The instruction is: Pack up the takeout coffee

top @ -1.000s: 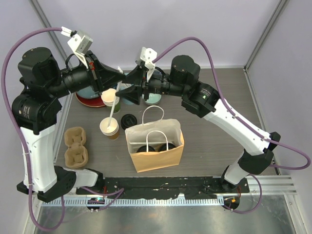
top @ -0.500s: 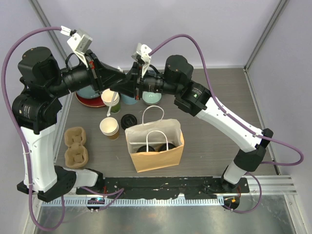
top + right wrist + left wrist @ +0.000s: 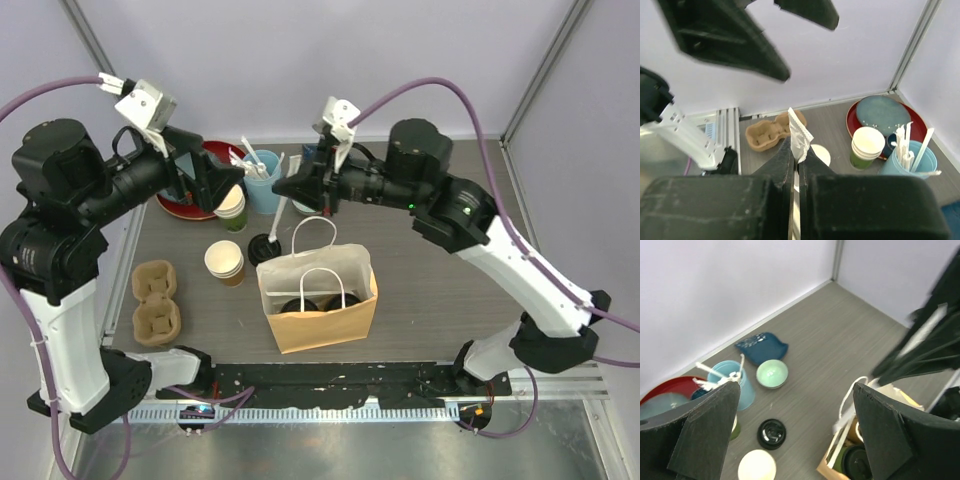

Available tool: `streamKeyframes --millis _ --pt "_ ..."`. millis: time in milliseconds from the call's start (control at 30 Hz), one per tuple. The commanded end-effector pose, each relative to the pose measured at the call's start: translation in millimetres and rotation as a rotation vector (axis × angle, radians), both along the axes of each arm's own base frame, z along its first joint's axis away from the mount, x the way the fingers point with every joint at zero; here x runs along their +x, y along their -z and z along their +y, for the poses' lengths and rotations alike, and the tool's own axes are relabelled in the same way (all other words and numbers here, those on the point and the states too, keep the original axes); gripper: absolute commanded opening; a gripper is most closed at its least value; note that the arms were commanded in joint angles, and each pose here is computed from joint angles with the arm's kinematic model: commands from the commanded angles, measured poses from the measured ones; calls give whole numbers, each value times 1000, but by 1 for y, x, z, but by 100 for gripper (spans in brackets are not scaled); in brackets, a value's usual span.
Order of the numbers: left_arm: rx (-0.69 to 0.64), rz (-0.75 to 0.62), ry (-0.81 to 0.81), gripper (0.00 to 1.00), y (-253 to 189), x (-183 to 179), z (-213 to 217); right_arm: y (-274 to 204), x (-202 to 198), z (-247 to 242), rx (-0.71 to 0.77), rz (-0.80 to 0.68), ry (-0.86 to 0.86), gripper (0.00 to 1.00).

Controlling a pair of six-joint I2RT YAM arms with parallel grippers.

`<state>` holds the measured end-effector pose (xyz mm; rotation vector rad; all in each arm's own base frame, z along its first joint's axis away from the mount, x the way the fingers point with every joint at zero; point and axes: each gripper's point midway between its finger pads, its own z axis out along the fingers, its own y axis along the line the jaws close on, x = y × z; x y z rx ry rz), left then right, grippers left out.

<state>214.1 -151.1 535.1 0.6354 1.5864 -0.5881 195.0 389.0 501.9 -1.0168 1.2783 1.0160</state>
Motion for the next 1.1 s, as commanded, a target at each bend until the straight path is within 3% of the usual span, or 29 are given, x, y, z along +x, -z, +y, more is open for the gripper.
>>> streamKeyframes --millis 0,100,267,467,600,867,933,1033,1067 --pt "98 -25 -127 100 13 8 25 5 -37 -36 -75 7 -65 1" --pt "149 27 -159 100 37 23 28 19 -48 -52 -136 38 -72 1" --pt "222 110 -182 100 77 39 30 71 -22 -84 -325 105 151 1" --pt "274 186 -203 100 114 51 34 109 -16 -87 -434 168 187 1" --pt "291 222 -206 100 132 56 34 123 7 -96 -490 142 307 1" --pt "323 282 -202 100 163 63 34 141 6 -87 -550 121 248 1" --pt "328 295 -206 100 170 65 35 152 9 -90 -577 115 257 5" --pt "338 317 -214 100 180 67 37 159 12 -95 -599 98 278 31" --pt "338 317 -215 100 180 67 38 158 11 -96 -596 95 277 44"
